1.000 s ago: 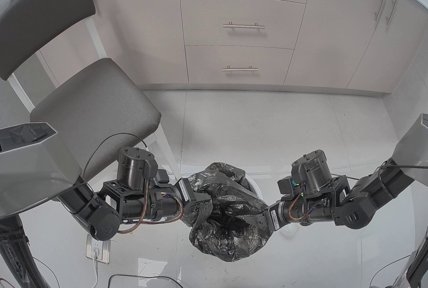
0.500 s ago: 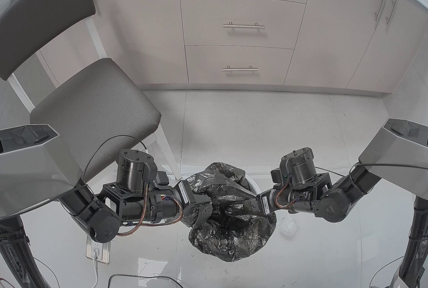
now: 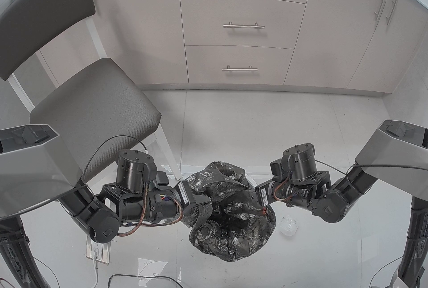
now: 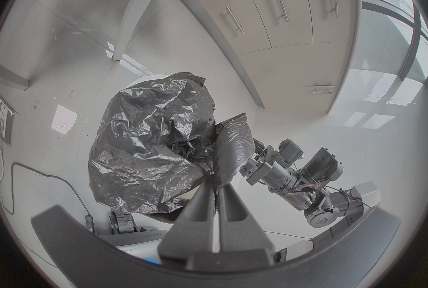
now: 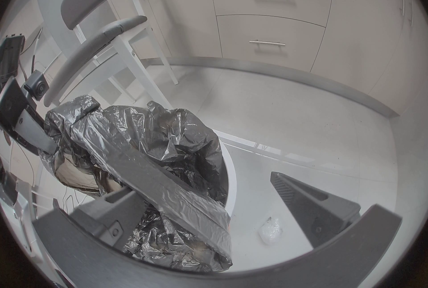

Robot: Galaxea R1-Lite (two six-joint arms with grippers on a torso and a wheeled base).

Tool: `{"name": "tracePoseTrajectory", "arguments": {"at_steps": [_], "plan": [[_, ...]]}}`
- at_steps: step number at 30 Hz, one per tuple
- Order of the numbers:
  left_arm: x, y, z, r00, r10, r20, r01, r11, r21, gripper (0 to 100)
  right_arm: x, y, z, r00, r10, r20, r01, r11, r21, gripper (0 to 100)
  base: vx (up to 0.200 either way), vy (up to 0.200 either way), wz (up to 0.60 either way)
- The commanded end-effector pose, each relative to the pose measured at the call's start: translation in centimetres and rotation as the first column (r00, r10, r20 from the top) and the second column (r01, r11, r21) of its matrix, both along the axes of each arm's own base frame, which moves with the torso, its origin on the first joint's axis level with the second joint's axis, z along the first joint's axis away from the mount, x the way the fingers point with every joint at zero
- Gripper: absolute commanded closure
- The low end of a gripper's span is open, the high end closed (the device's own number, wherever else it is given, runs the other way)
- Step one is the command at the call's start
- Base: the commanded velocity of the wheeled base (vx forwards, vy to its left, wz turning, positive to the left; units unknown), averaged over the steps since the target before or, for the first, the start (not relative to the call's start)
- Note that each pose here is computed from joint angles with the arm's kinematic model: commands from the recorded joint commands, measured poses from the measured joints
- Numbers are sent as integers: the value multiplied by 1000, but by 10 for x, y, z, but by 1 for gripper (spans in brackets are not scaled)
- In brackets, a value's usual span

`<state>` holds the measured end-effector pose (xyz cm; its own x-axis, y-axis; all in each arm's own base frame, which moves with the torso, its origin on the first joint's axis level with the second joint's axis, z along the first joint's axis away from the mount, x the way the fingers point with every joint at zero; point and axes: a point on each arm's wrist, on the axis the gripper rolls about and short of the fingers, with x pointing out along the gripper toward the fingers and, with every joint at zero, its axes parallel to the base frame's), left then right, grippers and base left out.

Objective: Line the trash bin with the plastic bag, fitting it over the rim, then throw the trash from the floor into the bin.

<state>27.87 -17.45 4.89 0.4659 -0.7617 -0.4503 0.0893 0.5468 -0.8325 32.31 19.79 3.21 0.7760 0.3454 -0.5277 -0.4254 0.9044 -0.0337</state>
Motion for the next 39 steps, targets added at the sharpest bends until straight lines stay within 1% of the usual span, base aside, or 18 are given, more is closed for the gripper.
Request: {"name": "tracePoseTrajectory", "arguments": {"at_steps": [1, 5, 6, 7, 8, 11, 12, 13, 17, 19, 21, 22, 23, 24, 25, 28, 33, 39], "plan": [[0, 0, 1, 1000, -2, 7, 2, 1000, 0, 100, 1, 1, -6, 1000, -3, -11, 2, 1000, -4, 100, 0, 0, 0], [-1, 1, 1, 998, -33, 57, 31, 999, 37, 100, 6, 4, -15, 1000, 1, 19, -1, 1000, 11, 100, 0, 0, 0], [-1, 1, 1, 998, -33, 57, 31, 999, 37, 100, 6, 4, -15, 1000, 1, 19, -1, 1000, 11, 100, 0, 0, 0], [-1, 4, -2, 992, -62, 106, 53, 995, 85, 100, 8, 5, -20, 999, 0, 35, -1, 1000, 19, 100, 0, 0, 0], [0, 6, -3, 989, -69, 134, 54, 992, 110, 100, 9, 6, -22, 999, 0, 38, -1, 1000, 20, 100, 0, 0, 0], [4, 12, -7, 975, -71, 211, 27, 979, 203, 100, 12, 8, -23, 999, 3, 44, -4, 1000, 25, 100, 0, 0, 0], [6, 14, -9, 972, -71, 223, 20, 974, 224, 100, 13, 9, -23, 999, 3, 48, -4, 1000, 27, 100, 0, 0, 0], [6, 14, -9, 972, -71, 223, 20, 974, 224, 100, 13, 9, -23, 999, 3, 48, -4, 1000, 27, 100, 0, 0, 0], [14, 22, -17, 962, -83, 262, 9, 963, 270, 100, 18, 12, -20, 998, 1, 66, -4, 999, 40, 100, 0, 0, 0], [16, 23, -21, 945, -132, 301, 30, 946, 322, 100, 19, 13, -19, 997, 1, 72, -4, 999, 44, 100, 0, 0, 0], [19, 27, -25, 923, -179, 341, 37, 923, 384, 100, 20, 13, -18, 997, 1, 76, -4, 999, 47, 100, 0, 0, 0], [21, 28, -26, 915, -192, 355, 35, 914, 405, 100, 21, 13, -17, 997, 0, 79, -4, 999, 51, 100, 0, 0, 0], [21, 28, -26, 915, -192, 355, 35, 914, 405, 100, 21, 13, -17, 997, 0, 79, -4, 999, 51, 100, 0, 0, 0], [26, 27, -27, 903, -198, 381, 15, 901, 433, 100, 23, 15, -16, 996, -2, 86, -3, 998, 58, 100, 0, 0, 0], [30, 27, -28, 898, -195, 394, -2, 894, 447, 100, 26, 15, -16, 996, -3, 90, -2, 998, 63, 100, 0, 0, 0], [40, 28, -31, 890, -203, 408, -12, 885, 466, 100, 31, 18, -15, 994, -7, 107, -1, 997, 75, 100, 0, 0, 0], [53, 32, -45, 880, -231, 415, -13, 861, 508, 100, 41, 20, -17, 991, -14, 131, 2, 996, 92, 100, 0, 0, 0], [65, 35, -56, 875, -242, 420, -19, 848, 529, 100, 50, 20, -31, 992, -22, 122, 12, 996, 87, 100, 0, 0, 0]]}}
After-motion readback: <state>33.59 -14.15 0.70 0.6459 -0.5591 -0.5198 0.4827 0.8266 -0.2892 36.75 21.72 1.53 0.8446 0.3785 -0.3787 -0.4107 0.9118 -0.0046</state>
